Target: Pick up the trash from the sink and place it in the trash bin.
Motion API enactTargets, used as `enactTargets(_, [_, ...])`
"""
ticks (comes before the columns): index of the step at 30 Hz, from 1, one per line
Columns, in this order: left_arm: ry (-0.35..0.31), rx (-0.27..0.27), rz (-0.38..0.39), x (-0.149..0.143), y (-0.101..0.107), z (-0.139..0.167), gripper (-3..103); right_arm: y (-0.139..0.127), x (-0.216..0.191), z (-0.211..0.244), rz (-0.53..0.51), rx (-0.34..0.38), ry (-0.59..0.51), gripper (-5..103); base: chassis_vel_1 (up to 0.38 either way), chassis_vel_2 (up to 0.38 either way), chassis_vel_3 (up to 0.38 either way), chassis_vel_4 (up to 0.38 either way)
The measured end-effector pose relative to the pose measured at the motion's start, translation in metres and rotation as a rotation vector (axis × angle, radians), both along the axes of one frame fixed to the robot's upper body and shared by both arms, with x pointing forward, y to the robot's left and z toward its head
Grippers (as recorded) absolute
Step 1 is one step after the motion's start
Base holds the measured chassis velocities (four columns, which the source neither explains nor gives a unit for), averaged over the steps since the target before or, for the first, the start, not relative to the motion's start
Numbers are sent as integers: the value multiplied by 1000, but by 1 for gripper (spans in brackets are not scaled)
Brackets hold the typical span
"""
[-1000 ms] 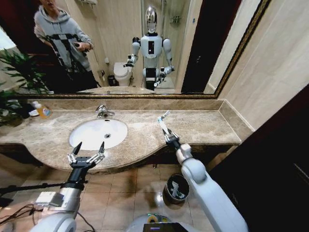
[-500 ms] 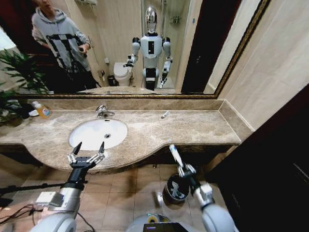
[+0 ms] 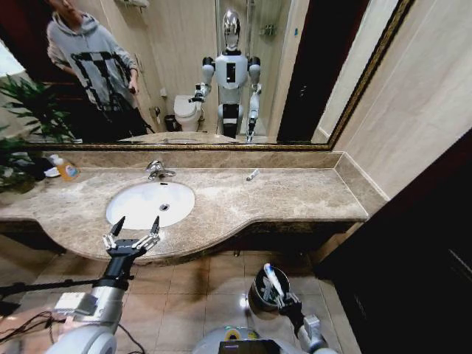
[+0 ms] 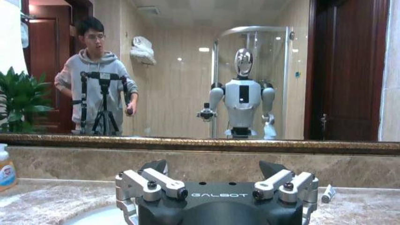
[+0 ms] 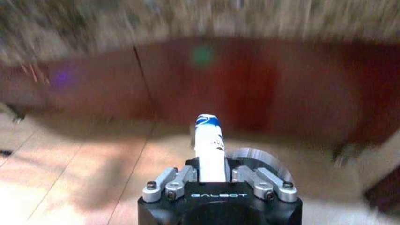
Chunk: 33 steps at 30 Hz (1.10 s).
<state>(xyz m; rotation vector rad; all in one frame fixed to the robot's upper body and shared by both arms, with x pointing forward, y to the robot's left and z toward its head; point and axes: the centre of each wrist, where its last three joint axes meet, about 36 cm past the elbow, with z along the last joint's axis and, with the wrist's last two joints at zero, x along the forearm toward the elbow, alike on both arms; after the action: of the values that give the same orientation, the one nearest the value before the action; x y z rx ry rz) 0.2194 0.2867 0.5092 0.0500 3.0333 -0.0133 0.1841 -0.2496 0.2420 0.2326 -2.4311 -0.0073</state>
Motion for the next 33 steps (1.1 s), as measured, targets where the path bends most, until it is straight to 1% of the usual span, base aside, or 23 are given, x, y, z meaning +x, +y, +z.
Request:
enactTargets(1, [0,0,0,0,0,0,100,-1,5,-8,-6,19,46,24,0,0,0,0])
enactTargets(2, [0,0,0,0,0,0,100,-1,12,-15,-9,23,74,24,0,0,0,0])
enactTargets(3, [0,0,0,0,0,0,100,-1,12,-15,-9,23,74,24,0,0,0,0])
enactTargets(5, [0,0,0,0,0,0,100,-2,33,-38,-11,13,119,24,0,0,0,0])
enactTargets(6, [0,0,0,0,0,0,100,-2,33,-38,-11,13,119,24,0,0,0,0])
enactTargets(8, [0,0,0,0,0,0,100,-3,43,-49,-4,1,136,24,0,0,0,0])
enactTargets(9, [0,0,0,0,0,0,100,-4,53,-62,6,-22,152,24,0,0,0,0])
enactTargets(10, [0,0,0,0,0,0,100,-4,53,-62,6,-22,152,24,0,0,0,0])
enactTargets(13, [0,0,0,0,0,0,100,-6,71,-87,16,-70,189,24,0,0,0,0])
enactTargets(15, [0,0,0,0,0,0,100,-6,74,-90,18,-74,196,24,0,0,0,0])
enactTargets(17, [0,0,0,0,0,0,100,-9,86,-101,17,-83,231,24,0,0,0,0])
enactTargets(21, [0,0,0,0,0,0,100,-12,96,-112,17,-92,257,24,0,0,0,0])
enactTargets(24, [0,0,0,0,0,0,100,-15,115,-129,23,-129,285,24,0,0,0,0])
enactTargets(29, [0,0,0,0,0,0,100,-13,135,-143,32,-157,292,24,0,0,0,0])
enactTargets(33, [0,0,0,0,0,0,100,-12,147,-149,25,-153,297,24,0,0,0,0])
